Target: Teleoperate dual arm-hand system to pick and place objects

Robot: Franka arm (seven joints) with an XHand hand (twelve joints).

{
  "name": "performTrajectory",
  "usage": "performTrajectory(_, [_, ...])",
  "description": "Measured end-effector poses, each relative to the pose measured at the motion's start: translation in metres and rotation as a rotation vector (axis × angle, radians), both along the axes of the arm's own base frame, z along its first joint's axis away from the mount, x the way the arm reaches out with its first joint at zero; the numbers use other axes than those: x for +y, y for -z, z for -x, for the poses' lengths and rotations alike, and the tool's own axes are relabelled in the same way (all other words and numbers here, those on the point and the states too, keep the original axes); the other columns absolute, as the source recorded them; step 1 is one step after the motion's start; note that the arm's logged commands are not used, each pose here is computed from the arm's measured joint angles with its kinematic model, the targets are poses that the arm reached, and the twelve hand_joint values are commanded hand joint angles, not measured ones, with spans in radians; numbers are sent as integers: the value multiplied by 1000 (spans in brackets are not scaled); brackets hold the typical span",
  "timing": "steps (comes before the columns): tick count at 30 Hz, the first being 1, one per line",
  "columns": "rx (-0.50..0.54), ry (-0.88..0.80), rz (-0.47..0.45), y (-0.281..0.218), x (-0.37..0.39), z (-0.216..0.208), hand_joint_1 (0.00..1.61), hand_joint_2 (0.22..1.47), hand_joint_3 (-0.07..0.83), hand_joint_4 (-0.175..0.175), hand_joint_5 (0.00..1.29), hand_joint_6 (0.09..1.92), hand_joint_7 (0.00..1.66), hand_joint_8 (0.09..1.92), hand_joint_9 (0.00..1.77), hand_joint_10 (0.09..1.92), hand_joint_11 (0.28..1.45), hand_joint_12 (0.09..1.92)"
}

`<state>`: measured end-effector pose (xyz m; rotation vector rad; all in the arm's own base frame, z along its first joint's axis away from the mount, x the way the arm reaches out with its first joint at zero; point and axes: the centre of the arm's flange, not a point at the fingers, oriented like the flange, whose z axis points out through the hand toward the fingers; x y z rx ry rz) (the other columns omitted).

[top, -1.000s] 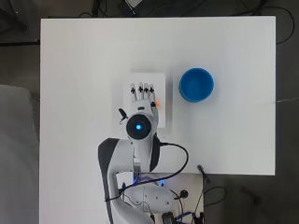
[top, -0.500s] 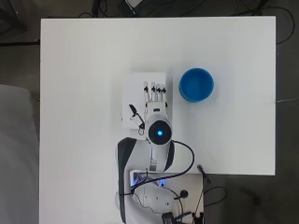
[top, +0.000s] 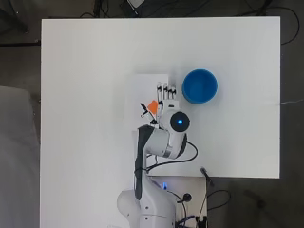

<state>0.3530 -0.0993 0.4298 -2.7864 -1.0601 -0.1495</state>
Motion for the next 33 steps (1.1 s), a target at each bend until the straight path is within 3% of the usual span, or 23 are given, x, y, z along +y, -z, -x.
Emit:
performTrajectory(5, [97, -16, -11, 45, 15, -13, 148, 905, -4, 69, 310, 87, 411, 87, 512, 87, 508, 87])
performTrajectory(8, [113, -9, -10, 60, 28, -32, 171, 911, 0, 67, 282, 87, 365, 87, 479, 87, 508, 87])
performTrajectory(12, [61, -26, -14, 76, 40, -36, 195, 961, 17, 57, 287, 87, 338, 87, 426, 87, 502, 87])
performTrajectory(17, [9, -47, -53, 100, 32, -9, 205, 983, 16, 42, 296, 87, 338, 87, 406, 87, 490, 87])
performTrajectory(18, [-7, -56, -59, 100, 25, -5, 235, 992, 12, 42, 314, 87, 365, 87, 452, 87, 505, 87])
performTrajectory(19, [-23, -63, -64, 99, 18, -2, 317, 1030, 9, 53, 429, 87, 518, 87, 605, 87, 572, 87])
performTrajectory(20, [-37, -69, -71, 97, 11, 1, 629, 1110, 6, 32, 569, 456, 637, 556, 733, 531, 677, 236])
performTrajectory(21, [-45, -71, -77, 97, 4, 6, 757, 1189, 11, 80, 616, 929, 743, 1140, 891, 1112, 761, 812])
performTrajectory(22, [-40, -71, -85, 98, 0, 12, 822, 1230, 9, 122, 651, 1197, 858, 1522, 1075, 1496, 864, 1303])
performTrajectory(23, [-25, -72, -100, 101, -3, 17, 853, 1250, 7, 148, 672, 1331, 937, 1734, 1198, 1711, 932, 1604])
performTrajectory(24, [-3, -72, -122, 104, -6, 21, 865, 1260, 5, 163, 680, 1393, 983, 1842, 1267, 1821, 970, 1766])
performTrajectory(25, [18, -77, -143, 107, -9, 23, 973, 1277, 3, 43, 628, 1411, 914, 1765, 1140, 1820, 842, 1725])
performTrajectory(26, [35, -90, -163, 110, -13, 24, 793, 1206, -5, 22, 519, 1086, 754, 1329, 922, 1394, 685, 1247])
performTrajectory(27, [45, -107, -178, 113, -15, 24, 625, 1137, -8, 25, 482, 720, 673, 893, 786, 928, 610, 760])
performTrajectory(28, [52, -130, -186, 115, -17, 23, 518, 1094, -6, 28, 483, 436, 645, 541, 722, 563, 588, 412])
performTrajectory(29, [61, -158, -189, 118, -17, 23, 457, 1061, -5, 21, 450, 238, 566, 292, 634, 308, 556, 208])
performTrajectory(31, [63, -190, -182, 116, -11, 20, 380, 1001, -14, 28, 276, 87, 323, 87, 399, 87, 470, 87])
performTrajectory(33, [55, -174, -160, 106, -4, 14, 308, 974, -16, 61, 199, 87, 261, 87, 345, 87, 456, 87])
